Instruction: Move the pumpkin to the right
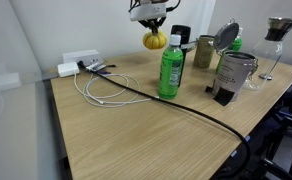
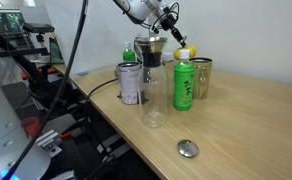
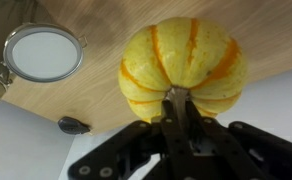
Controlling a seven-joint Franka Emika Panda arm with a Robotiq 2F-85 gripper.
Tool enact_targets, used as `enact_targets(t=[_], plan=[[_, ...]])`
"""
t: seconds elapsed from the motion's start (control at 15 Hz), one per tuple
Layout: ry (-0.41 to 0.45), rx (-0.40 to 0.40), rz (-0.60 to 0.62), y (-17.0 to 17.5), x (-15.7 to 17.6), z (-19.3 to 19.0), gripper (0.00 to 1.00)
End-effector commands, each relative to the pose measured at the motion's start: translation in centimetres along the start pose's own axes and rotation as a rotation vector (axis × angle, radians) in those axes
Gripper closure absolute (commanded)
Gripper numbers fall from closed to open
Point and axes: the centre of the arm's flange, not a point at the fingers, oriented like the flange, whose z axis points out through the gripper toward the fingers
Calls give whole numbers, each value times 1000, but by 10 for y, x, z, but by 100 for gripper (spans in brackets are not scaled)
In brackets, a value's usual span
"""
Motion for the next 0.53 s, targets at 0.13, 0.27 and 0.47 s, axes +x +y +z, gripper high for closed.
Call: enact_targets(t=[0.13,0.27,0.47], plan=[[-54,27,18,-6,-8,6,96],[-74,30,14,-10,-16,10,96],[-90,25,1,-14,-26,20,96]])
